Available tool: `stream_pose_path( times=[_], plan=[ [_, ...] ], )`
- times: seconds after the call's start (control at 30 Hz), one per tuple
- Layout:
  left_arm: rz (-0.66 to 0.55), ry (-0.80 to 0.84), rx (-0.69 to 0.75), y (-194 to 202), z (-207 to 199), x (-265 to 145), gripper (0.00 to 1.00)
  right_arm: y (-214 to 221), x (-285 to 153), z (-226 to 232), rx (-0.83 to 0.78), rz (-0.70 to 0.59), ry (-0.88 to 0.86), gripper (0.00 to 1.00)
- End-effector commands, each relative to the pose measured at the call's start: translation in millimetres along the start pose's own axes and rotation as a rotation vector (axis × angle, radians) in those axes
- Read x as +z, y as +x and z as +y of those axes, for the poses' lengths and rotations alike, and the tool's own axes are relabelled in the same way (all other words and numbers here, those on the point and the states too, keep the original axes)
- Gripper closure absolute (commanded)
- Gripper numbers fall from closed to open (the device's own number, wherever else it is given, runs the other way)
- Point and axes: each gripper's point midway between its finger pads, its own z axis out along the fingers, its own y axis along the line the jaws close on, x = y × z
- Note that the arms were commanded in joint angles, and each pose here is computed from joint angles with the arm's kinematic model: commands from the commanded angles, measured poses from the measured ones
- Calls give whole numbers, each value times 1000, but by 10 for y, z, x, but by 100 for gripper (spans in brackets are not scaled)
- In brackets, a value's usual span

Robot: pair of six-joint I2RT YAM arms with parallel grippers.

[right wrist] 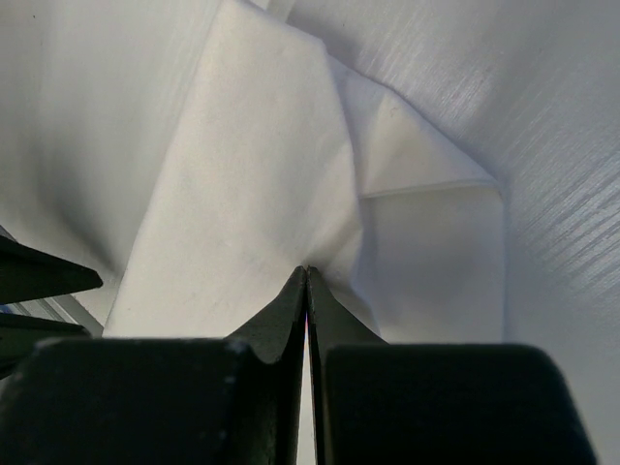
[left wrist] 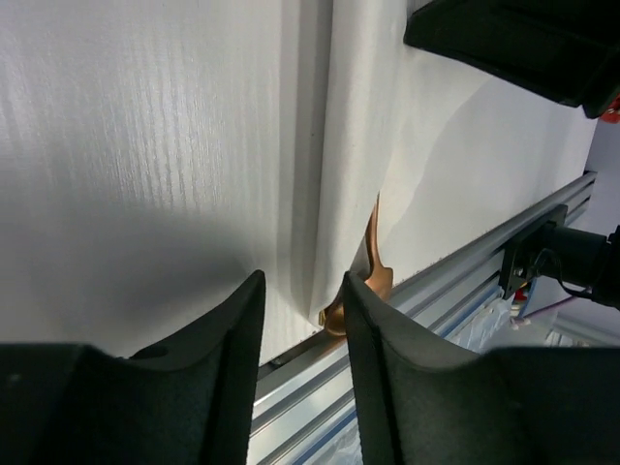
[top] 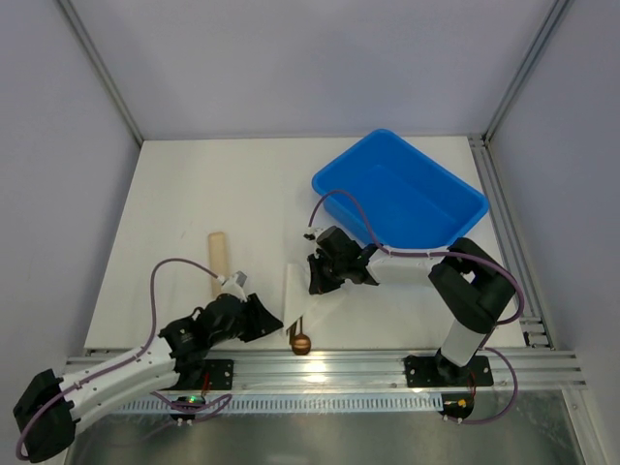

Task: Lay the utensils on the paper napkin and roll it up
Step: Roll the napkin at the center of the board.

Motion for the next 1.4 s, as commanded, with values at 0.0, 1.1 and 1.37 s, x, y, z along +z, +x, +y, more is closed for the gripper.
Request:
stream_pose_path(
  times=[0.0,1.1,1.37],
  plan=[
    [-67,-68,29,-207,-62,-149,58,33,43,-99,-21,9,49,96],
    [-34,34,204,-500,-936,651,100,42,13,-133,-6,7,73,96],
    [-88,-6,252,-501,-955,517,100,57,60,-161,-3,19,84,96]
  ],
)
